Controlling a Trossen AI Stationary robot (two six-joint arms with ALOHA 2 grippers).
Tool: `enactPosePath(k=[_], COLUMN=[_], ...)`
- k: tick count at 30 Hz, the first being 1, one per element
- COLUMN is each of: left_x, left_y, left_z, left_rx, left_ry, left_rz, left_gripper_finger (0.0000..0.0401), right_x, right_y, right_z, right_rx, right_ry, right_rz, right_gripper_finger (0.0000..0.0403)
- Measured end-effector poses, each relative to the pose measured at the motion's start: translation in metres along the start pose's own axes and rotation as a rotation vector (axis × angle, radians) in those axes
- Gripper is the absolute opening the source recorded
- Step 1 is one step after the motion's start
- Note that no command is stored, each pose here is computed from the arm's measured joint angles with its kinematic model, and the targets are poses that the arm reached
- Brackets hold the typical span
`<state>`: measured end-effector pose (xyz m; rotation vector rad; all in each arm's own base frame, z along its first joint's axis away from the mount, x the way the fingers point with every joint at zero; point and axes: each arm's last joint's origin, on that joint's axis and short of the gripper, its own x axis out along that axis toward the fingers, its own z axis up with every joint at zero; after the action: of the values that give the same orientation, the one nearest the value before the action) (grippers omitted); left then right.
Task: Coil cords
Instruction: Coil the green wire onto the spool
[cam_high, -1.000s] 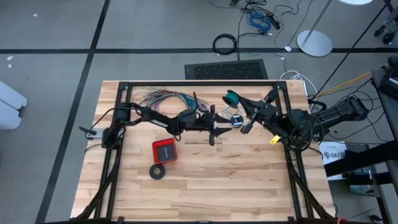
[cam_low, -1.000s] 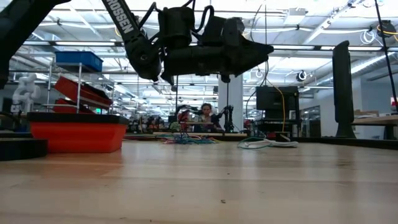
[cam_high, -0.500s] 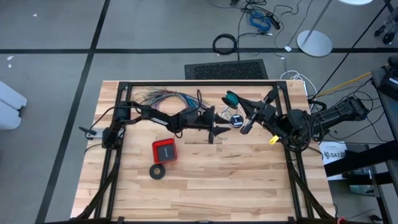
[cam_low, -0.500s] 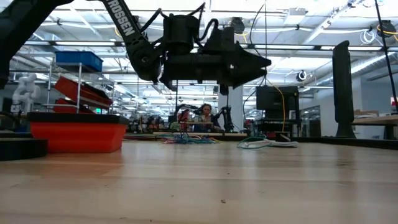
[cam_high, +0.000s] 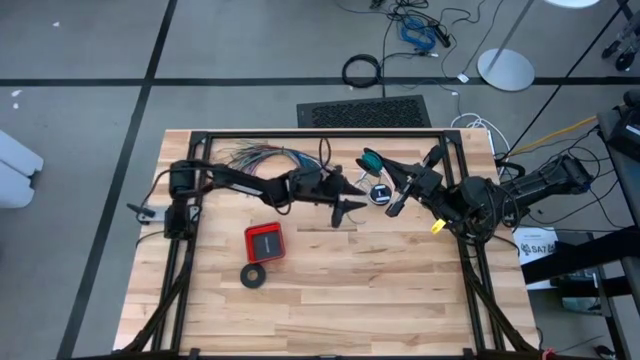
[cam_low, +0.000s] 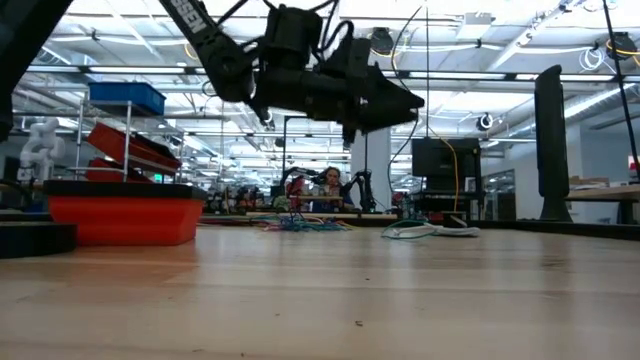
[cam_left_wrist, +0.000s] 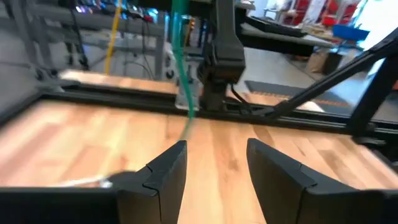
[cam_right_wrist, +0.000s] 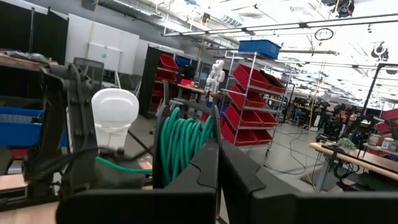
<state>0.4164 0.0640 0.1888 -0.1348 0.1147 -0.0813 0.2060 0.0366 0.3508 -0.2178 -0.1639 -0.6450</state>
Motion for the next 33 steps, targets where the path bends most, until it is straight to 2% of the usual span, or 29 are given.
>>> enactPosePath(k=[5, 9, 15, 18, 24, 33], left_x=[-0.009, -0.012, -0.012, -0.012, -0.011, -0.011], left_y=[-0.003, -0.003, -0.002, -0.002, -0.003, -0.006], left_z=[0.018, 0.019, 0.019, 0.020, 0.024, 0.026], left_rx=[0.083, 0.123, 0.146, 0.169, 0.186, 0.202], left_ry=[0.008, 0.042, 0.043, 0.037, -0.008, -0.024], left_rz=[0.045, 0.094, 0.110, 0.114, 0.097, 0.076], left_gripper_finger=[0.0175, 0.0175, 0.0174, 0.0155, 0.0088, 0.0071], right_x=[0.000, 0.000, 0.000, 0.000, 0.000, 0.000], right_y=[0.000, 0.000, 0.000, 0.000, 0.000, 0.000], right_z=[0.000, 0.000, 0.000, 0.000, 0.000, 0.000], right_rx=[-0.002, -0.011, -0.021, -0.021, -0.027, -0.029], right_ry=[0.002, 0.002, 0.002, 0.002, 0.002, 0.002], right_rz=[0.001, 0.001, 0.001, 0.001, 0.001, 0.001], right_gripper_finger=[0.0000, 0.0000, 0.0000, 0.0000, 0.0000, 0.0000])
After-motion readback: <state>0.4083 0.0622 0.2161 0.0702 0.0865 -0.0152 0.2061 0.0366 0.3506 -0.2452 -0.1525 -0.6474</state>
